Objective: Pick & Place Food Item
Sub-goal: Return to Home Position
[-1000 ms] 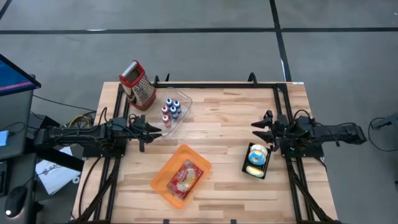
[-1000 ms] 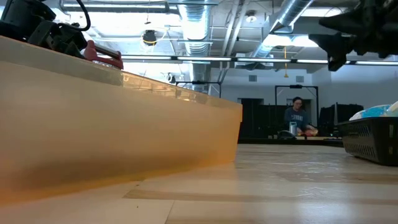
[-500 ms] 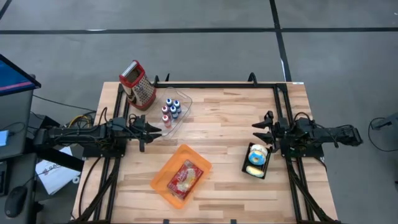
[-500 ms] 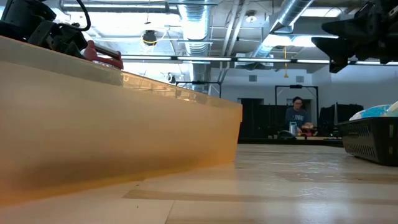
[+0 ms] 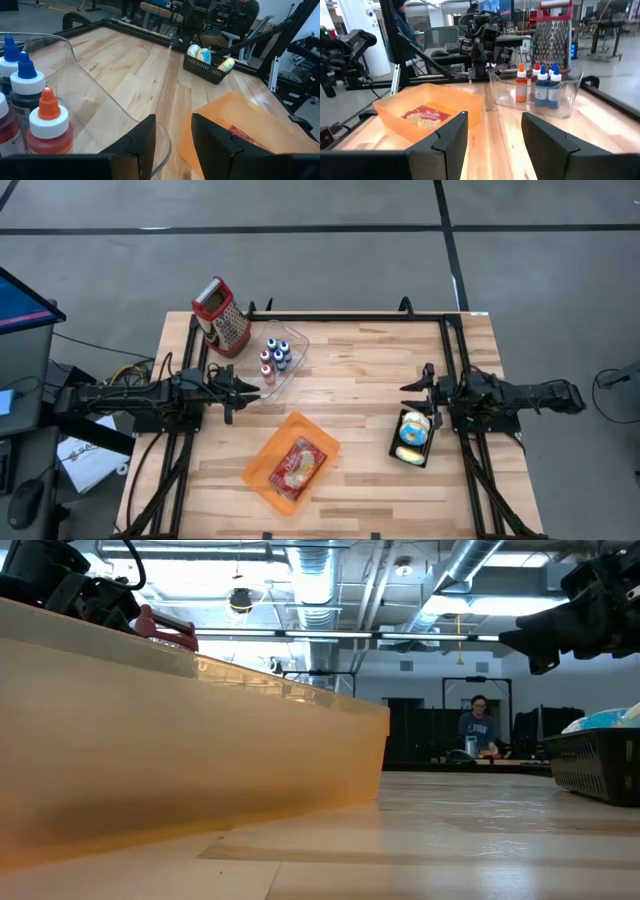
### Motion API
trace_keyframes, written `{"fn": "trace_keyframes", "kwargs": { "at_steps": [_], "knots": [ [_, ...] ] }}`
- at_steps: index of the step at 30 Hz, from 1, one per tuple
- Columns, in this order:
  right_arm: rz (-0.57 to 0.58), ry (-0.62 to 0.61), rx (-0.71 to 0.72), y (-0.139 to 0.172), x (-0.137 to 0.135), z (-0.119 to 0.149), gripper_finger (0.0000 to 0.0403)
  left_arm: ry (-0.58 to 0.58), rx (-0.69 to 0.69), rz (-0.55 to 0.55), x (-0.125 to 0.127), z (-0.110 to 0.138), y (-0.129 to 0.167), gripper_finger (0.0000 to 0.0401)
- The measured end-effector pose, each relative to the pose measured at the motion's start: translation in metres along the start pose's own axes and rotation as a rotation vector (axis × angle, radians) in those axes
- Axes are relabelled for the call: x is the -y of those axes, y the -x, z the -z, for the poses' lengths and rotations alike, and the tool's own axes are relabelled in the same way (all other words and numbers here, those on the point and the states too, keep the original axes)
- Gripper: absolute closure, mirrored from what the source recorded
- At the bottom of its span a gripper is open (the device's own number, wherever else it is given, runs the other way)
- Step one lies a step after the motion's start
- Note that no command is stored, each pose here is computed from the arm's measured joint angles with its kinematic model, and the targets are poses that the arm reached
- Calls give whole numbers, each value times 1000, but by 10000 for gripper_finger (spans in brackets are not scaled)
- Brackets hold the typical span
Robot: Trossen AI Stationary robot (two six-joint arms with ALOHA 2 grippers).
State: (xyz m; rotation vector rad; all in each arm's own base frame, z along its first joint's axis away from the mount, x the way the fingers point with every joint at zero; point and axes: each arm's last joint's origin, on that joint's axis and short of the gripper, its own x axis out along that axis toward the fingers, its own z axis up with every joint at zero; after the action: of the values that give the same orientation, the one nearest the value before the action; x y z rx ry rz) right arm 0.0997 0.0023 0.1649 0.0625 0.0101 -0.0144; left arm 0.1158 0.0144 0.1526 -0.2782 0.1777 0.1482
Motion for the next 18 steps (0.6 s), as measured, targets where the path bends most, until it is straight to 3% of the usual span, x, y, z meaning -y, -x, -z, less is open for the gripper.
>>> {"fn": "trace_keyframes", "kwargs": {
  "at_steps": [8,18],
  "knots": [
    [1,-117,-6,0,0,1,225,0,0,0,0,0,0,280],
    [1,-121,-7,0,0,1,225,0,0,0,0,0,0,280]
  ]
}}
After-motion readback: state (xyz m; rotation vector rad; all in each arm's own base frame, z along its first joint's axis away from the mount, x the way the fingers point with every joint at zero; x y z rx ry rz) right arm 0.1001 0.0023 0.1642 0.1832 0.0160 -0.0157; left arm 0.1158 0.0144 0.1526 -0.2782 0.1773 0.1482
